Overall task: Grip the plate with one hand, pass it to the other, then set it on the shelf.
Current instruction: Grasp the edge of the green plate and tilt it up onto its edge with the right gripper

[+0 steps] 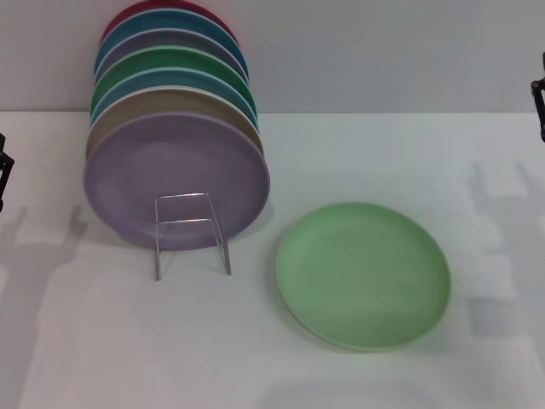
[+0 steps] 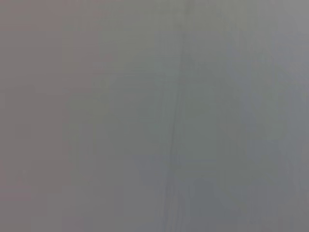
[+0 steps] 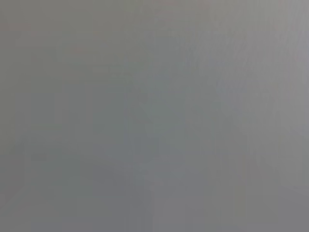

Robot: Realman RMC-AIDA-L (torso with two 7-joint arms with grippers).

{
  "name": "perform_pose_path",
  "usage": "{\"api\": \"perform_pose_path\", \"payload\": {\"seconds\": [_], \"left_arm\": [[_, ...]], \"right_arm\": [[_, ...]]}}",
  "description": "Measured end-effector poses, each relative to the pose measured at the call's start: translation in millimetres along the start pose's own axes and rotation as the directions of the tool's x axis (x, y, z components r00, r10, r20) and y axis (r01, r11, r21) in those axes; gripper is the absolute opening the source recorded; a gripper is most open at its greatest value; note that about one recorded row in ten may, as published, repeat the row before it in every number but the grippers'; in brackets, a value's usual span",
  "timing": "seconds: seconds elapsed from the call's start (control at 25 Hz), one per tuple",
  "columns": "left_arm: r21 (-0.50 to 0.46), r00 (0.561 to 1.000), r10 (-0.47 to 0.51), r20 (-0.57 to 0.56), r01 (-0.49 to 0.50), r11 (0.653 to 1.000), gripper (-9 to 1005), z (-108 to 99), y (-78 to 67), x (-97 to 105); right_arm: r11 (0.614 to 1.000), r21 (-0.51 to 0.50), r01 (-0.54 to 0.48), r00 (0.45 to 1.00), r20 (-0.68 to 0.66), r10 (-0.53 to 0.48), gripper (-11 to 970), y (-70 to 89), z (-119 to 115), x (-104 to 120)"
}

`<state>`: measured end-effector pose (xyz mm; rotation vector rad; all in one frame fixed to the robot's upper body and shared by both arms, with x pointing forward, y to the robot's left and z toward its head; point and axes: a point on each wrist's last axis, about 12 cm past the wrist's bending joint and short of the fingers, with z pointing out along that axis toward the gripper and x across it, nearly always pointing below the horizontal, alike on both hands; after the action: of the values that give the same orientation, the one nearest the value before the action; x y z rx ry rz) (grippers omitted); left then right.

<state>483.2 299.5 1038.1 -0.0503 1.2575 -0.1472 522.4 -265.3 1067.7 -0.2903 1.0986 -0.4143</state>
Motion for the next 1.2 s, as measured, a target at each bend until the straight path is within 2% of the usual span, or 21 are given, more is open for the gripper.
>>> {"api": "perform_pose_path", "payload": {"seconds": [0.08,0.36,0.52,0.64,0.68,0.72,0.84,1.04,1.08,1.12,1.2], "left_arm": [[-0.004,1.000,-0.001,0.005,0.001,1.000,810,0.3,0.4,-0.6],[-0.001,1.000,-0.001,0.005,0.001,1.000,807,2.1,0.6,-0.7],[0.003,1.000,0.005,0.001,-0.005,1.000,806,3.7,0.3,-0.2],[0.005,1.000,0.008,-0.003,-0.008,1.000,805,4.9,-0.3,0.4],[0.006,1.000,0.008,-0.003,-0.008,1.000,804,5.5,-0.6,0.4],[0.007,1.000,0.009,-0.002,-0.009,1.000,804,5.9,-0.6,0.3],[0.010,1.000,0.012,-0.003,-0.012,1.000,803,7.1,-0.5,0.4],[0.010,1.000,0.016,-0.015,-0.016,1.000,801,8.0,0.3,1.6],[0.010,1.000,0.016,-0.017,-0.016,1.000,800,8.3,0.5,1.7],[0.010,1.000,0.016,-0.017,-0.016,1.000,800,8.3,0.5,1.7],[0.010,1.000,0.017,-0.018,-0.017,1.000,799,8.6,0.6,1.8]], "right_arm": [[0.997,-0.023,-0.072,0.997,-0.016,0.072,684,6.4,6.2,-0.3],[0.988,-0.051,-0.148,0.988,-0.057,0.145,685,22.8,13.5,-5.5],[0.978,-0.043,-0.204,0.970,-0.143,0.196,684,35.3,20.0,-8.1],[0.965,-0.044,-0.258,0.937,-0.257,0.239,684,46.5,28.4,-8.0],[0.953,-0.053,-0.299,0.906,-0.328,0.266,684,53.0,35.1,-9.2],[0.953,-0.053,-0.299,0.906,-0.328,0.266,684,53.0,35.1,-9.2],[0.934,-0.086,-0.348,0.861,-0.424,0.282,684,59.9,46.4,-15.7],[0.905,-0.168,-0.392,0.817,-0.517,0.258,685,58.3,59.1,-30.6],[0.883,-0.187,-0.431,0.794,-0.544,0.272,685,54.3,61.6,-34.2],[0.883,-0.187,-0.431,0.794,-0.544,0.272,685,54.3,61.6,-34.2],[0.857,-0.204,-0.472,0.765,-0.578,0.284,685,48.7,64.4,-34.9]]}}
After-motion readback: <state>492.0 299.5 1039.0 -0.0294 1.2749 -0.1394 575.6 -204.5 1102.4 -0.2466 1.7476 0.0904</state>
